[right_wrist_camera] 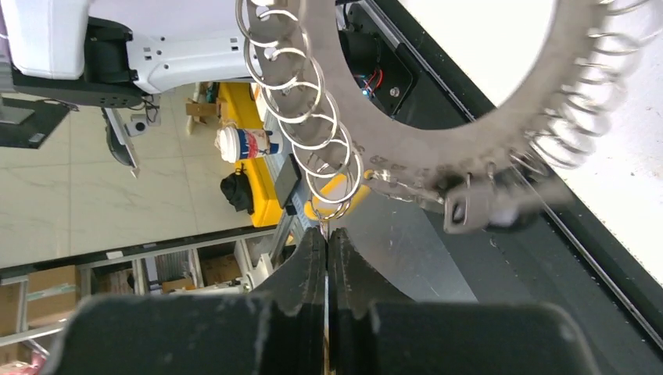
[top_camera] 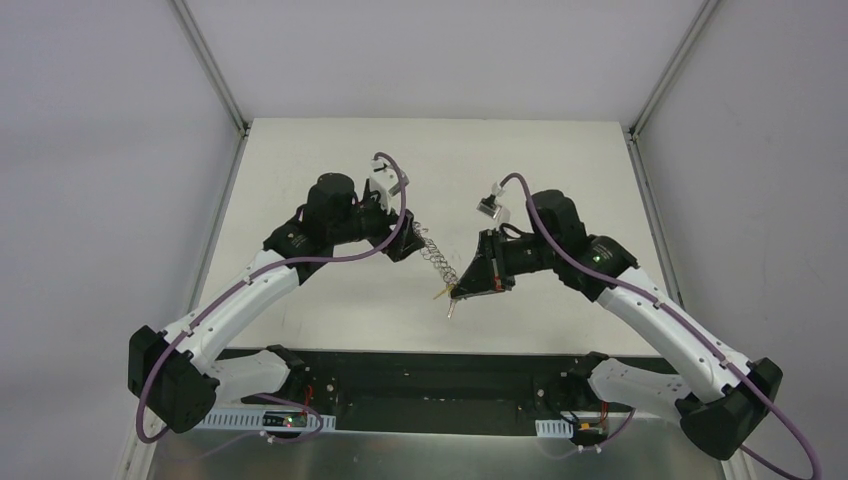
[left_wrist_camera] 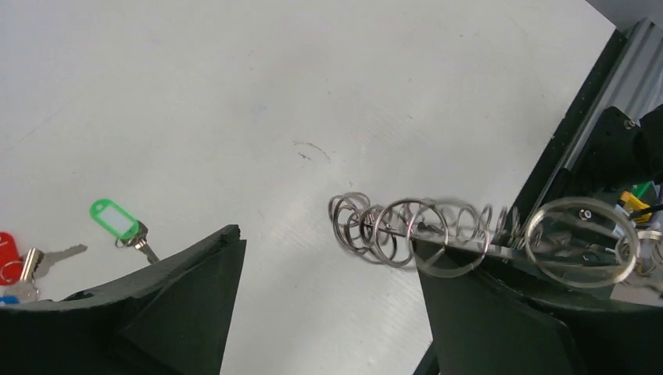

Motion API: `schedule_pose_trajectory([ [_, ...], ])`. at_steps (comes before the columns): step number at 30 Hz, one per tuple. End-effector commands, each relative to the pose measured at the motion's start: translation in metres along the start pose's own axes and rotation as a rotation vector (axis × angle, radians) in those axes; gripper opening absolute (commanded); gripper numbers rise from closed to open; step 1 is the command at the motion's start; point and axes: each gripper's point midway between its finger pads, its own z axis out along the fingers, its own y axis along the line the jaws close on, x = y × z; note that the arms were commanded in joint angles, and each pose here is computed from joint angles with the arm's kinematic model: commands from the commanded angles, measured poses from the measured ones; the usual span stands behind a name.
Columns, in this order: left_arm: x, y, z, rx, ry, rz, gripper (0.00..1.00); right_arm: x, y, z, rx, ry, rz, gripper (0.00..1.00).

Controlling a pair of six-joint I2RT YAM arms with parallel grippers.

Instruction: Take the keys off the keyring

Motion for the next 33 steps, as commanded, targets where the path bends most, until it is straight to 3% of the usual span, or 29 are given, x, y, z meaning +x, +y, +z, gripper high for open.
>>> schedule_pose_trajectory([
  [1, -0.022, 0.023, -0.008, -0.128, -0.073, 0.034, 0.83, -0.009, 0.037, -0.011, -0.137, -0.015, 0.035, 0.00],
  [9, -0.025, 0.023, -0.012, -0.135, -0.088, 0.052, 0.83, -0.087, 0.040, -0.003, -0.319, -0.357, 0.300, 0.00],
  [16, -0.028, 0.016, -0.013, -0.094, -0.102, 0.059, 0.84, -0.117, 0.010, -0.016, -0.224, -0.644, 0.294, 0.00],
  [27, -0.035, -0.049, -0.017, 0.295, -0.184, 0.195, 0.79, -0.127, -0.010, -0.026, -0.102, -0.758, 0.256, 0.00],
  [33, -0.035, -0.068, -0.023, 0.406, -0.212, 0.242, 0.81, -0.128, -0.017, -0.025, -0.075, -0.764, 0.257, 0.00],
])
